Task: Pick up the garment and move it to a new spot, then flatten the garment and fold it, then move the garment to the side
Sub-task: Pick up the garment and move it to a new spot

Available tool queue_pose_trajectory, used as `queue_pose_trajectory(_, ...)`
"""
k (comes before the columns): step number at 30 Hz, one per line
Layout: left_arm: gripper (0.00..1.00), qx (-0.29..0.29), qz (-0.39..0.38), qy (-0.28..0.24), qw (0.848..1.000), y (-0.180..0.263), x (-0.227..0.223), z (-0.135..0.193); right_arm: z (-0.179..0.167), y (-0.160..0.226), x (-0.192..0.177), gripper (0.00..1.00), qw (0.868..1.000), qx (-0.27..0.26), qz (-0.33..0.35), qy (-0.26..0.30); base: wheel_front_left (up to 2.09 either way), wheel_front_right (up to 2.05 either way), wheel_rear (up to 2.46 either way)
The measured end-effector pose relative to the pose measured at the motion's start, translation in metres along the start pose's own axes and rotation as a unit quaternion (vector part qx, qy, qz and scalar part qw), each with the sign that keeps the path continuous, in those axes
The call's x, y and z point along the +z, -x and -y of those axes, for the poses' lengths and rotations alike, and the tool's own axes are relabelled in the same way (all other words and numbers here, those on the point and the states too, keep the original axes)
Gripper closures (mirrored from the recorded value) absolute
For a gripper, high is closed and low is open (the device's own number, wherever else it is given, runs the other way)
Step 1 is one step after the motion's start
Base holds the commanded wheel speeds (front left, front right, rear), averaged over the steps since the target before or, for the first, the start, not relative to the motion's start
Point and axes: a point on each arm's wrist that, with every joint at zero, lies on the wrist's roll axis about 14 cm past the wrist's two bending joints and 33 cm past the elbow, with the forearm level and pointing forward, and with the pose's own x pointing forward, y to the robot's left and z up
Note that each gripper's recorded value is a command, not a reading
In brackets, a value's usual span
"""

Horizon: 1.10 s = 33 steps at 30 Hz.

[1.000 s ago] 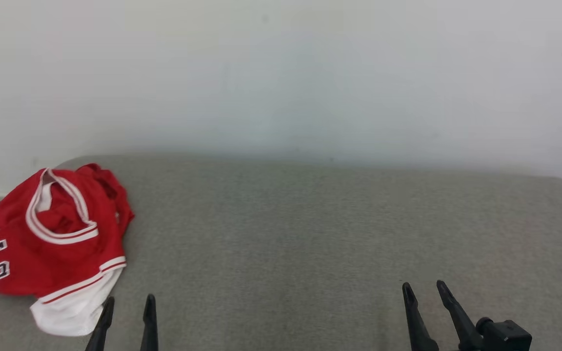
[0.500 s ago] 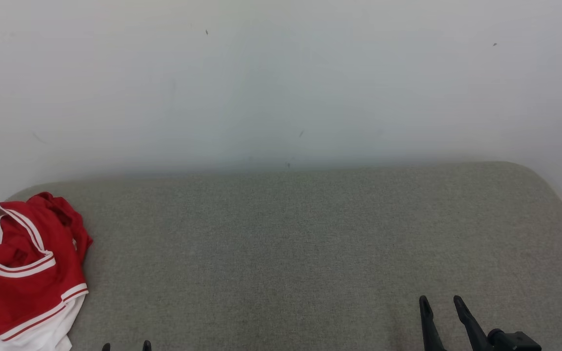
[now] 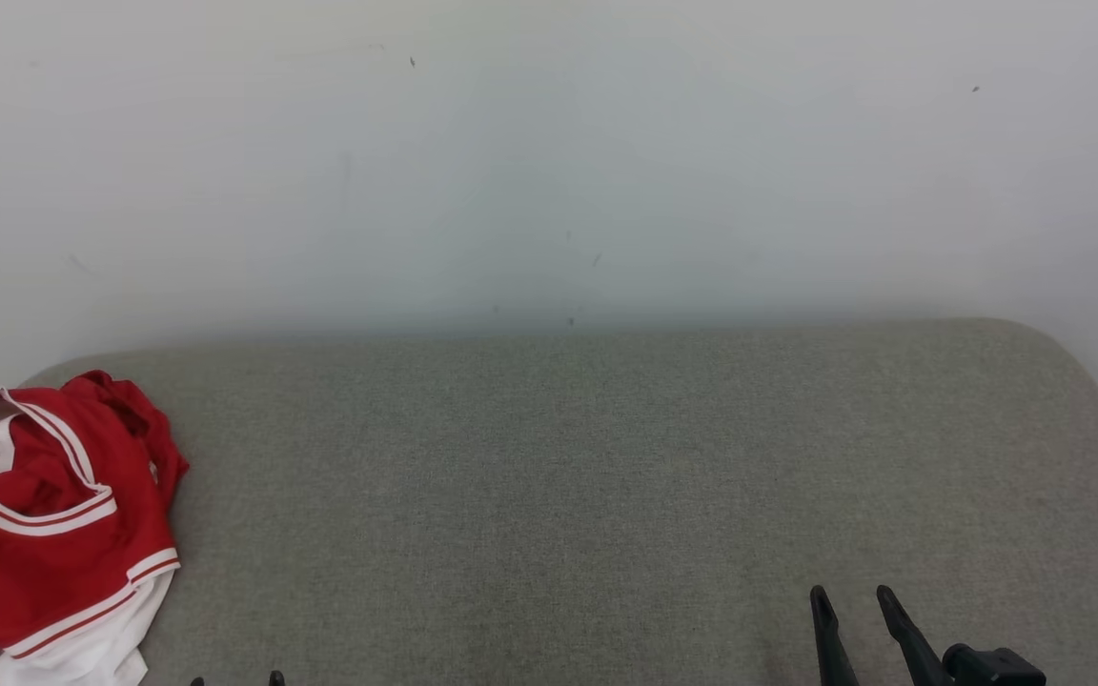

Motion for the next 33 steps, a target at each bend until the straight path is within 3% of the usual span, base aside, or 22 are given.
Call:
queue_pose_trajectory(8, 0.00, 0.020, 0.007, 0.000, 1.000, 0.008, 0.003, -0.009, -0.012, -0.006, -0.003, 0.00, 1.000, 0.020, -0.006, 0.000, 0.00, 0.00, 0.00)
queue_pose_trajectory(17, 0.00, 0.083, 0.009, -0.011, 0.996, 0.040, 0.004, -0.044, -0.047, -0.016, -0.015, 0.00, 0.997, 0.075, -0.024, -0.011, 0.00, 0.00, 0.00)
queue_pose_trajectory(24, 0.00, 0.170, 0.014, -0.021, 0.985, 0.082, 0.012, -0.089, -0.097, -0.029, -0.025, 0.00, 0.988, 0.151, -0.042, -0.013, 0.00, 0.00, 0.00)
queue_pose_trajectory(33, 0.00, 0.287, 0.023, -0.011, 0.958, 0.135, 0.015, -0.125, -0.177, -0.051, -0.030, 0.00, 0.963, 0.263, -0.054, -0.004, 0.00, 0.00, 0.00)
